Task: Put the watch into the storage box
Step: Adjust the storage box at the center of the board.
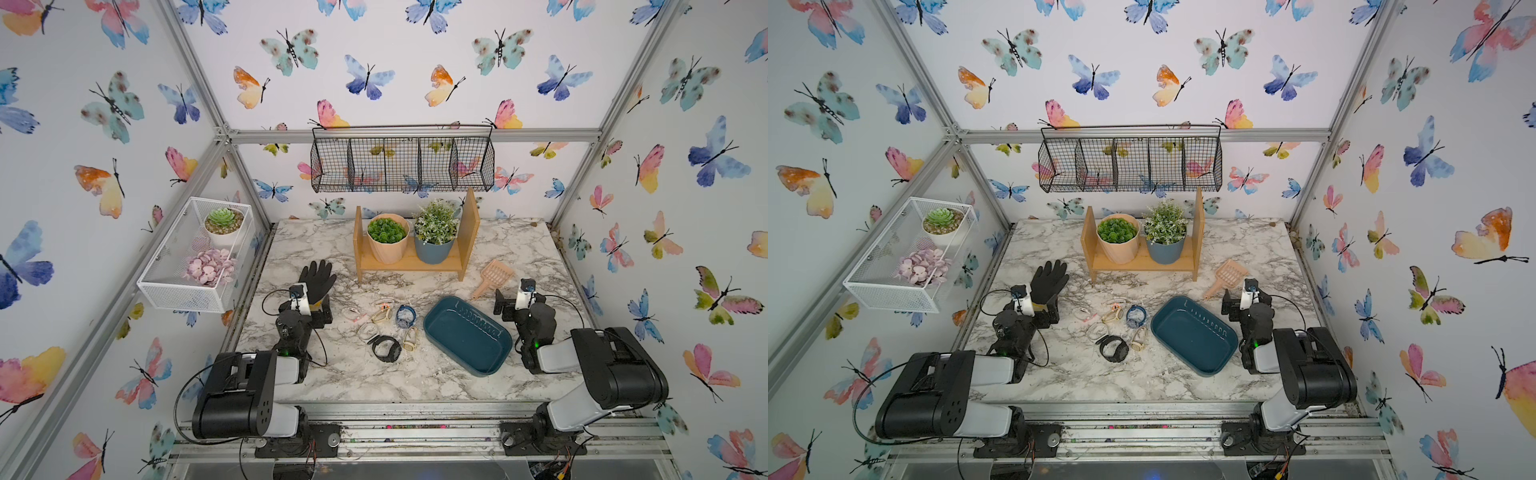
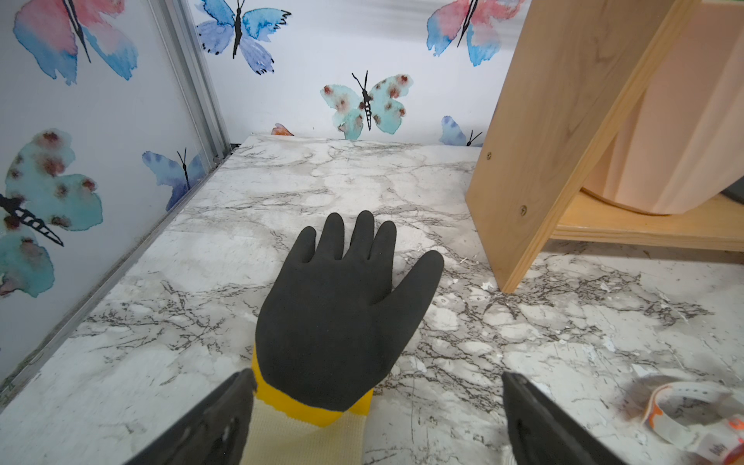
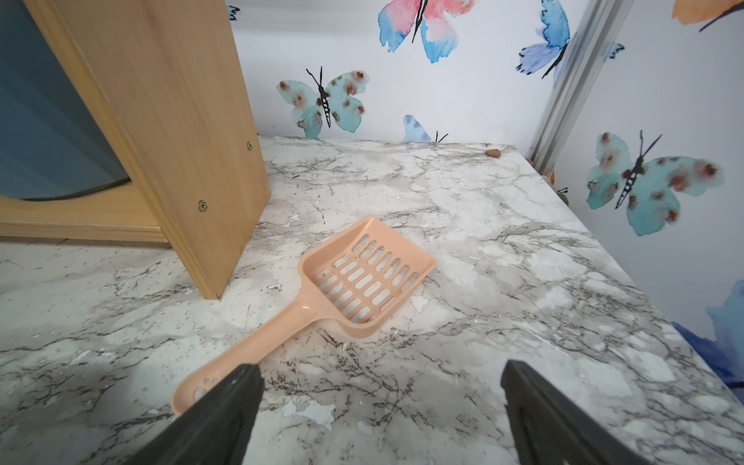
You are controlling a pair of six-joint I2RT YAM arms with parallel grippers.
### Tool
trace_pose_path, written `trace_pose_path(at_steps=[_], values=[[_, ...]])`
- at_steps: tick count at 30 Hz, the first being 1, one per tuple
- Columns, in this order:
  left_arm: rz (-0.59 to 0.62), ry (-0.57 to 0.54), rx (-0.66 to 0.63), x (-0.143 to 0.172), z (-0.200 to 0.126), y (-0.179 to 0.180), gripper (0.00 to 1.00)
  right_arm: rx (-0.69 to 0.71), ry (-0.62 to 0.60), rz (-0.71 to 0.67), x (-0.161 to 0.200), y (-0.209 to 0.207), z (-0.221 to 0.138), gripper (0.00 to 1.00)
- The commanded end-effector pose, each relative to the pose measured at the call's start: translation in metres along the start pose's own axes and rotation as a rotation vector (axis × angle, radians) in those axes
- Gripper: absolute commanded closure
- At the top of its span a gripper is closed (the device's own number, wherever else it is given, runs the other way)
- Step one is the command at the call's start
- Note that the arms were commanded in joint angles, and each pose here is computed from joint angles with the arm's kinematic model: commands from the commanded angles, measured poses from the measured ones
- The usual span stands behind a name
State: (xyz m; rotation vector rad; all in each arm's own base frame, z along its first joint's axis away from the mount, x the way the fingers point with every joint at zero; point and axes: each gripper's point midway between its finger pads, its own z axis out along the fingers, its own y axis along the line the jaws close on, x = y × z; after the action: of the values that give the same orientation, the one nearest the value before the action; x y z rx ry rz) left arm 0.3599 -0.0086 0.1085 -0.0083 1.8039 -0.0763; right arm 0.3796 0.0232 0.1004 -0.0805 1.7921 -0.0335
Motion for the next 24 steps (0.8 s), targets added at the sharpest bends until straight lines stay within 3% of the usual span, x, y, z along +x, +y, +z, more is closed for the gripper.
trace_pose_path(at_steps=[1, 5, 8, 14, 18, 24], values=[[0.008, -0.027, -0.016, -0.01, 0.001, 0.002, 0.01, -0.028, 0.004, 0.005, -0.002, 0.003, 0.004, 0.01], [-0.003, -0.055, -0.039, -0.019, -0.002, 0.006, 0.02, -0.003, -0.049, 0.008, -0.015, -0.002, 0.0, 0.01], [-0.008, -0.036, -0.061, -0.029, -0.005, 0.008, 0.01, -0.004, 0.038, 0.006, -0.021, -0.002, 0.005, 0.01], [-0.086, -0.003, -0.084, -0.061, -0.007, 0.01, 0.01, -0.116, -0.007, 0.017, -0.085, 0.014, 0.009, 0.01], [-0.104, 0.041, -0.052, -0.067, -0.007, -0.007, 0.01, -0.3, 0.103, -0.006, -0.109, 0.044, 0.02, 0.02], [-0.088, 0.125, 0.047, -0.053, -0.008, -0.045, 0.01, -0.491, 0.312, -0.065, -0.101, 0.075, 0.026, 0.04]])
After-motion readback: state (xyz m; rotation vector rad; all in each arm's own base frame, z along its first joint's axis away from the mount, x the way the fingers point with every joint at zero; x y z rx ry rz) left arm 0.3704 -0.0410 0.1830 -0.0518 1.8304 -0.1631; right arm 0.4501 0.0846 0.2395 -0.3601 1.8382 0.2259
